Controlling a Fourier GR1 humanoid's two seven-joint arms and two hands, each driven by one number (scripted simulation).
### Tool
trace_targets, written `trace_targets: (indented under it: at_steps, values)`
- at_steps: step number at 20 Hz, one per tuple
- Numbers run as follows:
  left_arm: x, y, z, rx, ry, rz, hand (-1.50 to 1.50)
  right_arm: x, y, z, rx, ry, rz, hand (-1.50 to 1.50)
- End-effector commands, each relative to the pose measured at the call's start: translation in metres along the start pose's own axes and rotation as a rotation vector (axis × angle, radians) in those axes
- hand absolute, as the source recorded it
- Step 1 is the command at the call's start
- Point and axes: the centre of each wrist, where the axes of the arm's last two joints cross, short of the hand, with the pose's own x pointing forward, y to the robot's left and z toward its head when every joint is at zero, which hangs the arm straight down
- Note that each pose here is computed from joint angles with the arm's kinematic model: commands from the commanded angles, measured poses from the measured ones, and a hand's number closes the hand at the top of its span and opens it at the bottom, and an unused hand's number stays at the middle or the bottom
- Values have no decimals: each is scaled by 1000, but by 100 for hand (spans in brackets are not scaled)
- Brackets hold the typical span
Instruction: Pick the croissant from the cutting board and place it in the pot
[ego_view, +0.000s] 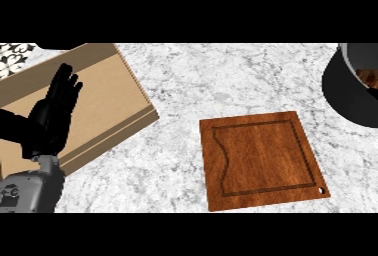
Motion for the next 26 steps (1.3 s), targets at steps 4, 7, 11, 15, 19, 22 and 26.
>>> trace_targets:
  at_steps: [4, 7, 11, 15, 19, 22, 26]
  values:
    - [-1, -7, 0, -10, -13, 8, 0, -29, 40, -7, 85, 58, 4, 150]
    - [6, -2, -2, -26, -16, 6, 0, -33, 45, -10, 162, 157, -48, -150]
    - [0, -7, -6, -8, -3, 19, 0, -39, 65, 1, 262, 140, -205, -150]
    - [12, 8, -9, -6, -26, -1, 0, -39, 67, -1, 259, 93, -393, -150]
    - [9, -1, -2, -15, -11, 12, 0, -44, 62, 0, 158, 70, -619, -150]
    - [15, 1, -5, -13, -20, 2, 0, -55, 32, -3, 92, 94, -724, -150]
    - [6, 5, 2, -4, -19, 1, 0, -72, 8, 10, 61, 126, -804, -150]
